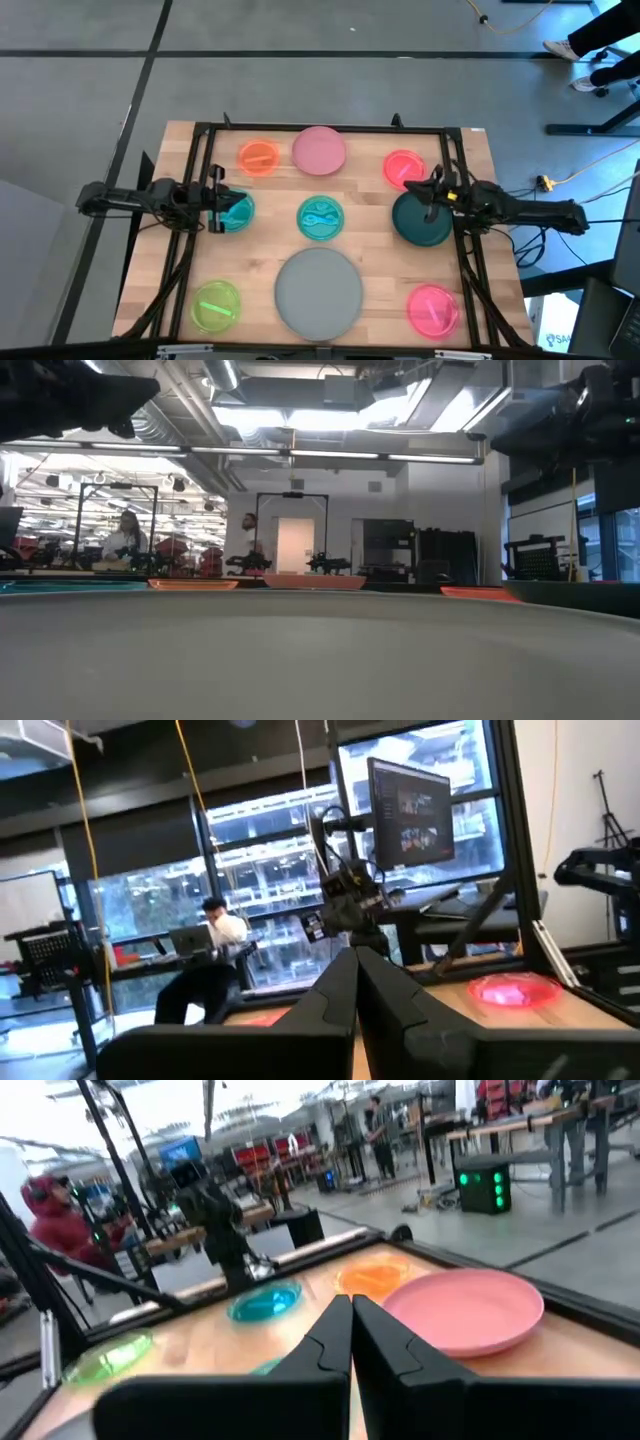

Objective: Stack plastic plates
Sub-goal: Stack the dark blue plate on top of gray plate

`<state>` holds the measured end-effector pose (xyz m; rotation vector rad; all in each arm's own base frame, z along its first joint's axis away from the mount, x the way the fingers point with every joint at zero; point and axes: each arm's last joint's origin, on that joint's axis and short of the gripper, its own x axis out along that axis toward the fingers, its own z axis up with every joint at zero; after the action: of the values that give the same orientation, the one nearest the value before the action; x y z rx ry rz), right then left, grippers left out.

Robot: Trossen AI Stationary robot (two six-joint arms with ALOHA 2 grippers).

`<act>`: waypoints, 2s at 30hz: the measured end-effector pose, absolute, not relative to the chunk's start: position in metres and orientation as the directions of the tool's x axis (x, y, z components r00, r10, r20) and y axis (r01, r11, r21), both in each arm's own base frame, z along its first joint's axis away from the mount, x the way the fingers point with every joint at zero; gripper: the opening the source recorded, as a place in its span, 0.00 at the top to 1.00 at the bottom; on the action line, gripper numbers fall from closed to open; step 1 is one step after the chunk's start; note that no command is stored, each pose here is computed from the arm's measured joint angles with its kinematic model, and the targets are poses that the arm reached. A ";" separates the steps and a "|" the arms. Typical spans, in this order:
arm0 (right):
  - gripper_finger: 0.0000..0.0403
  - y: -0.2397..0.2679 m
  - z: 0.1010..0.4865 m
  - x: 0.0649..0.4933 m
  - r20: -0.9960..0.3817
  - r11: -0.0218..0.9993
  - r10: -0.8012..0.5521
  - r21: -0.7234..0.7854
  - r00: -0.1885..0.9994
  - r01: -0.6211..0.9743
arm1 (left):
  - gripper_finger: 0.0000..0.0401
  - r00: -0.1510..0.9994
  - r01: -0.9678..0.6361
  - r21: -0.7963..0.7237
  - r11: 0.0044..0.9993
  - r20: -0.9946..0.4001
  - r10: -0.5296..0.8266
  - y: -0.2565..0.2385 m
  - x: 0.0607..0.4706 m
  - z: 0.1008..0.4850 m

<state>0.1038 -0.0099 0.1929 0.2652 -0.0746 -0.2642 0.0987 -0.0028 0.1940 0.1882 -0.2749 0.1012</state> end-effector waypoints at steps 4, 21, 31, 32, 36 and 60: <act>0.99 -0.007 0.190 0.121 -0.002 0.938 -0.239 0.257 0.971 0.231 | 1.00 0.966 -0.119 0.177 0.977 0.248 0.073 -0.003 0.106 0.192; 0.99 0.029 0.218 0.208 -0.391 0.993 -0.075 0.059 0.917 0.107 | 1.00 0.989 -0.109 0.320 0.941 0.127 0.072 -0.006 0.151 0.231; 0.99 0.046 0.224 0.210 -0.578 0.979 -0.029 0.146 0.816 0.139 | 1.00 0.996 -0.048 0.259 0.965 0.086 0.026 -0.008 0.158 0.225; 0.99 0.046 0.223 0.210 -0.584 0.975 -0.026 0.165 0.811 0.151 | 1.00 0.996 -0.049 0.258 0.965 0.091 0.026 -0.008 0.158 0.226; 0.99 0.050 0.221 0.207 -0.607 0.965 -0.011 0.202 0.794 0.168 | 1.00 0.995 -0.025 0.259 0.966 0.099 0.000 -0.009 0.158 0.226; 0.50 0.069 0.191 0.161 -0.910 0.907 -0.016 0.162 0.415 0.390 | 1.00 0.999 -0.031 0.112 0.993 0.042 0.026 -0.009 0.164 0.218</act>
<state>0.1609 0.0690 0.1911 0.3776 1.1200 -0.2625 0.1644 -0.0085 0.2183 0.1128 -0.0402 0.0286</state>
